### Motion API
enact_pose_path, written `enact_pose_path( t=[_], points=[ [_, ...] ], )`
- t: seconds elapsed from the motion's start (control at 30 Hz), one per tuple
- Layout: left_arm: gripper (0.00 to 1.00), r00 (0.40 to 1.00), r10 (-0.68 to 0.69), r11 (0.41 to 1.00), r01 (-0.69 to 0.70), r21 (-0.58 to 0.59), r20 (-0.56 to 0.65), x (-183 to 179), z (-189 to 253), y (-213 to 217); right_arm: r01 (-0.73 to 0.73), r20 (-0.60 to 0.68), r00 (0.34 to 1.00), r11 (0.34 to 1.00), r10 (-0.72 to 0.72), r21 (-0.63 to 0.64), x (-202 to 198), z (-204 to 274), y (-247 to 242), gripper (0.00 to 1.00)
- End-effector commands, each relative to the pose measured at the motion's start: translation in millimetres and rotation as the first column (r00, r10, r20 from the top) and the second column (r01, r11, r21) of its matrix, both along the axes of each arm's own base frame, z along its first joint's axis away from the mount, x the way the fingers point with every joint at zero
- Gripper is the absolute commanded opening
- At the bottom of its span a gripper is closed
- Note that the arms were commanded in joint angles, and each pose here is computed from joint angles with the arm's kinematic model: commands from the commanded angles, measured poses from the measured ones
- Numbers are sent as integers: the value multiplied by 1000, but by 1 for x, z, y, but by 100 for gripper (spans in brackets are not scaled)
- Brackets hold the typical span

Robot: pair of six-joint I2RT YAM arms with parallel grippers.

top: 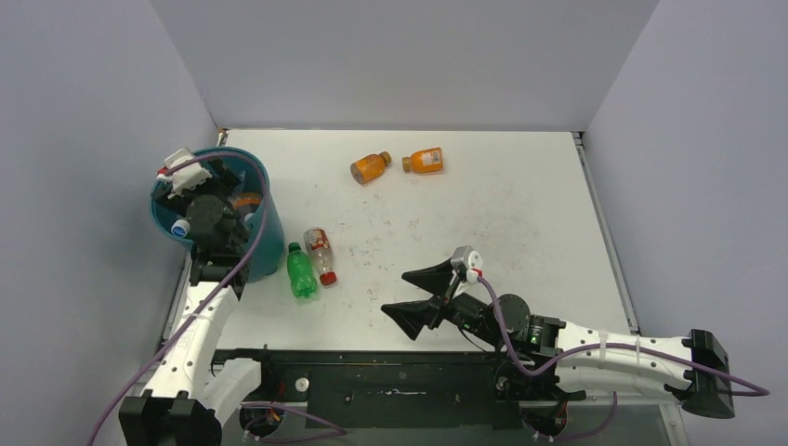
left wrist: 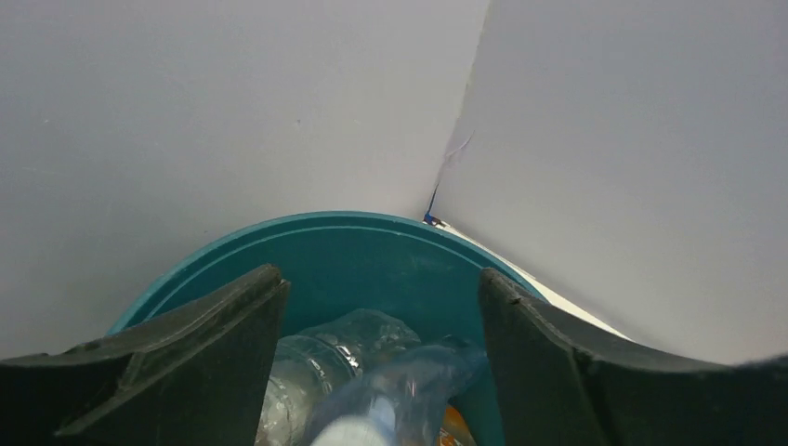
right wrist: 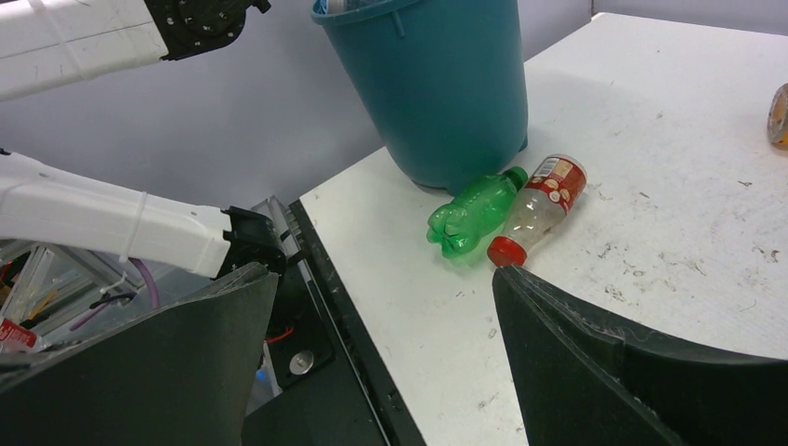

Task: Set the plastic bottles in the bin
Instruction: Place the plastic bottle in the trash bin.

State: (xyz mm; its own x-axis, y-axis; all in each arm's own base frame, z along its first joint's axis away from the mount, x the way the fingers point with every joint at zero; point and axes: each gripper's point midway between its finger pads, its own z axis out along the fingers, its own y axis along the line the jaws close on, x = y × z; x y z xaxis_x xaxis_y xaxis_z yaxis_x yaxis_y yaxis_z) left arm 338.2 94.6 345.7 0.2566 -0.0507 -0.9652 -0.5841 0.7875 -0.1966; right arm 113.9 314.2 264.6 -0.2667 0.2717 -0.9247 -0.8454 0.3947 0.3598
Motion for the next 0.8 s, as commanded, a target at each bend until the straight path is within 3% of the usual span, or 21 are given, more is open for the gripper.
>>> enact_pose_path(
  t=[0.0, 0.13, 0.33, 0.47, 0.63, 0.77],
  points=[
    [80, 1000, 5, 999, -3, -44, 30, -15, 27, 2, -24, 13, 1000, 997, 23, 78, -6, 23, -1, 90],
    [98, 1000, -9, 999, 10, -43, 22, -24, 60, 0, -28, 17, 1000, 996, 26, 88, -6, 27, -1, 90],
    [96, 994, -68, 997, 70, -24, 81, -42, 110, -16, -27, 19, 999, 996, 25, 81, -5, 29, 3, 90],
    [96, 973, -199, 980, 201, -3, 120, -56, 128, -43, -20, 22, 1000, 997, 18, 76, -3, 32, 7, 90],
    [97, 899, -438, 899, 438, -22, 15, -61, 99, -94, -8, 28, 1000, 999, 6, 52, 2, 34, 13, 90],
    [100, 756, -650, 760, 646, -69, -81, -63, 63, -141, 91, -8, 996, 996, -91, 17, 18, 21, 8, 90]
  ],
)
